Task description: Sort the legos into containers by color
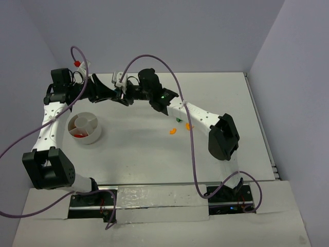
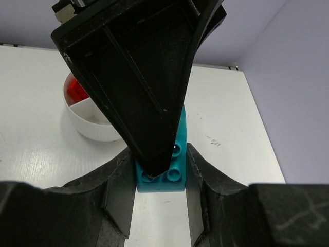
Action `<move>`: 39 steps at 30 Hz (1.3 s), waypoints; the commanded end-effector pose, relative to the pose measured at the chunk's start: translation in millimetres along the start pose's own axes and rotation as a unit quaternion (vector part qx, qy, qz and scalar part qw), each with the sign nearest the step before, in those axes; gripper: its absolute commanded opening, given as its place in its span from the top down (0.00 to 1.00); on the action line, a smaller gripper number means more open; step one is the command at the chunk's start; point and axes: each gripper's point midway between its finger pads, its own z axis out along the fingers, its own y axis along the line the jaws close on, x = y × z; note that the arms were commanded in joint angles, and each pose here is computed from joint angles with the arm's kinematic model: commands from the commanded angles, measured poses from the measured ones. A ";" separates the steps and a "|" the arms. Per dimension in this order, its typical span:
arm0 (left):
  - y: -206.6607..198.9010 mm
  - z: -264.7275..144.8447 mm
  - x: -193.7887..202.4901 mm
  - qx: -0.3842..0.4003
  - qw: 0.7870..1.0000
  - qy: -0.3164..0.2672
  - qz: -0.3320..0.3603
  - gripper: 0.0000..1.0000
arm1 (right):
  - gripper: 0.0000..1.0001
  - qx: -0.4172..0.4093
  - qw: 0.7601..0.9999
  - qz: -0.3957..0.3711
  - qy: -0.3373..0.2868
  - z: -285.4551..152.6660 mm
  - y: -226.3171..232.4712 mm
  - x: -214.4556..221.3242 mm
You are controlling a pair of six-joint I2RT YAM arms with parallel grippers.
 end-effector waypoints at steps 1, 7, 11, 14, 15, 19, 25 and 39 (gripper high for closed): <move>-0.6 -5.0 -7.4 -0.010 0.999 -0.001 0.039 1.00 | 0.42 0.033 0.999 -0.014 -0.029 1.8 -16.1 -29.5; 36.7 -40.6 -29.8 -0.112 0.991 -0.007 0.067 1.00 | 0.00 0.044 0.999 0.016 0.011 -12.2 -24.1 -1.7; 76.8 -72.3 -44.9 -0.198 0.976 0.000 0.091 1.00 | 0.00 0.066 0.997 0.038 0.032 -36.1 -34.8 14.7; 97.4 -84.8 -38.5 -0.234 0.968 0.028 0.088 1.00 | 0.00 0.080 0.994 0.056 0.057 -54.9 -40.4 38.9; 106.1 -88.3 -34.6 -0.248 0.964 0.040 0.084 1.00 | 0.00 0.086 0.993 0.058 0.063 -61.3 -42.9 44.1; 131.5 -102.3 -34.9 -0.305 0.949 0.041 0.074 1.00 | 0.00 0.101 0.990 0.064 0.079 -75.9 -48.4 57.4; 162.6 -113.9 -34.5 -0.368 0.927 0.050 0.052 0.97 | 0.00 0.123 0.985 0.078 0.095 -91.7 -58.0 72.5; 204.5 -99.5 -20.8 -0.377 0.924 0.066 0.016 0.85 | 0.00 0.163 0.976 0.085 0.114 -116.5 -87.4 92.5</move>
